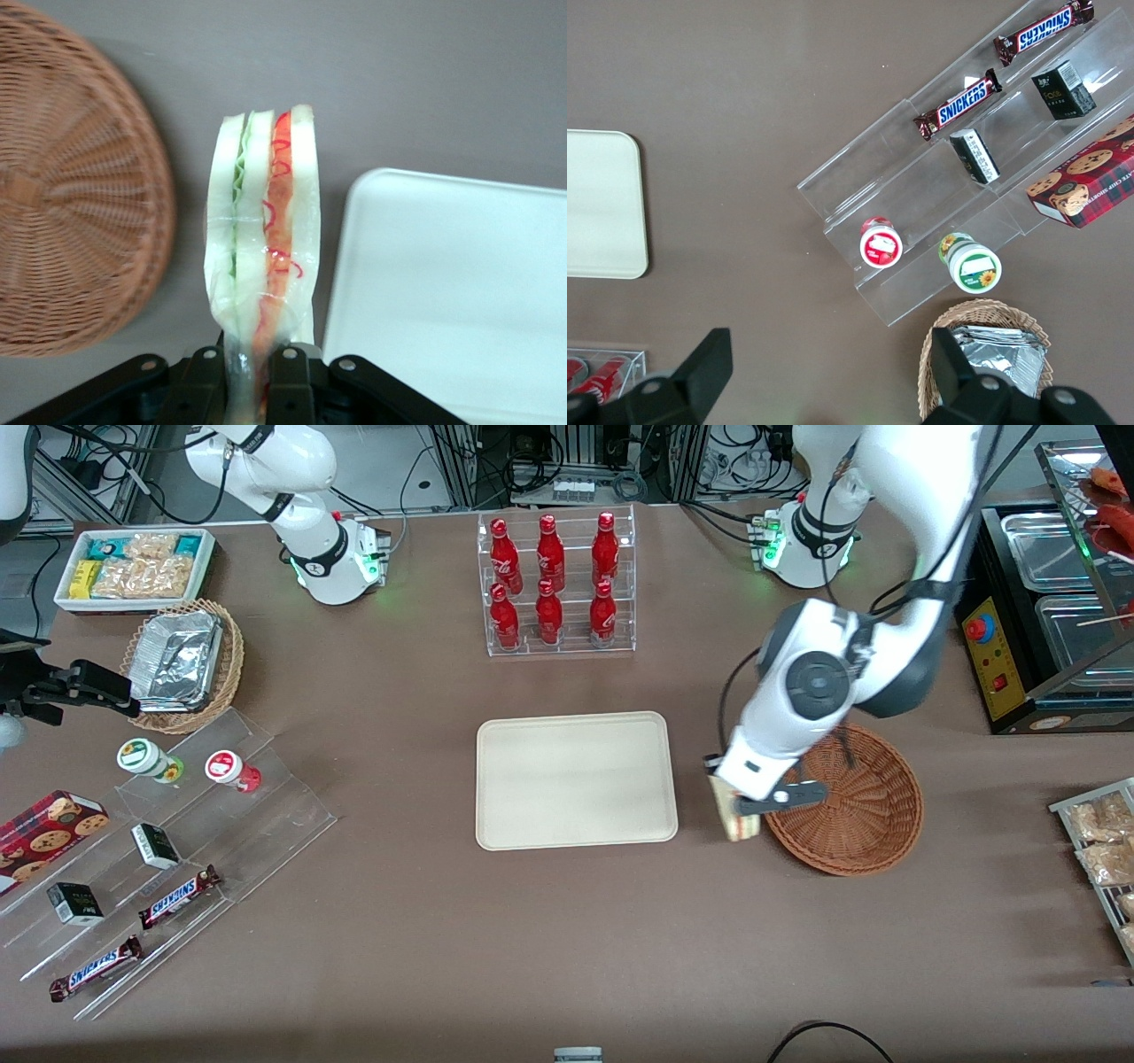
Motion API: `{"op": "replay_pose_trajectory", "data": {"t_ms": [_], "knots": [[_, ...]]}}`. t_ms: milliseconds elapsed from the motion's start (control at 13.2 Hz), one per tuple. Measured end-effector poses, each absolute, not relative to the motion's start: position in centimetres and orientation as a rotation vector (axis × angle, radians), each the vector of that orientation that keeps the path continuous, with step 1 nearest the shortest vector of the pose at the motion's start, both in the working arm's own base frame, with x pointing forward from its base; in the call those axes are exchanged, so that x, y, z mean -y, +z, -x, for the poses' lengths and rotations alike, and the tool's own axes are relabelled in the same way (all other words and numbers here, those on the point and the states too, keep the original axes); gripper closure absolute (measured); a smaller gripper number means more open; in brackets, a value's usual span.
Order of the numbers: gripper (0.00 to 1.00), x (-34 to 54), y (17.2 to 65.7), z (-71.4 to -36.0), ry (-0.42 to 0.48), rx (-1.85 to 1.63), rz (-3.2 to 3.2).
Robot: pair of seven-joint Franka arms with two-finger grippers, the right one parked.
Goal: Place sandwich from basket to tray
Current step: 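Lift the sandwich and carry it over the cream tray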
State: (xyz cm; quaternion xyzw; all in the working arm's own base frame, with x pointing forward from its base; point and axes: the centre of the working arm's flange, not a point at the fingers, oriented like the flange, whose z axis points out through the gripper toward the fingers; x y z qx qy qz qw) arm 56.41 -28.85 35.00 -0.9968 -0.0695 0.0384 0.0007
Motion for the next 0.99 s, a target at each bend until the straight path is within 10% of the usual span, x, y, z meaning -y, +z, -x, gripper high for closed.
{"op": "replay_pose_trajectory", "data": {"t_ms": [987], "knots": [[0.84,49.3,27.6,-53.4,0.209,-0.043,3.224]]}}
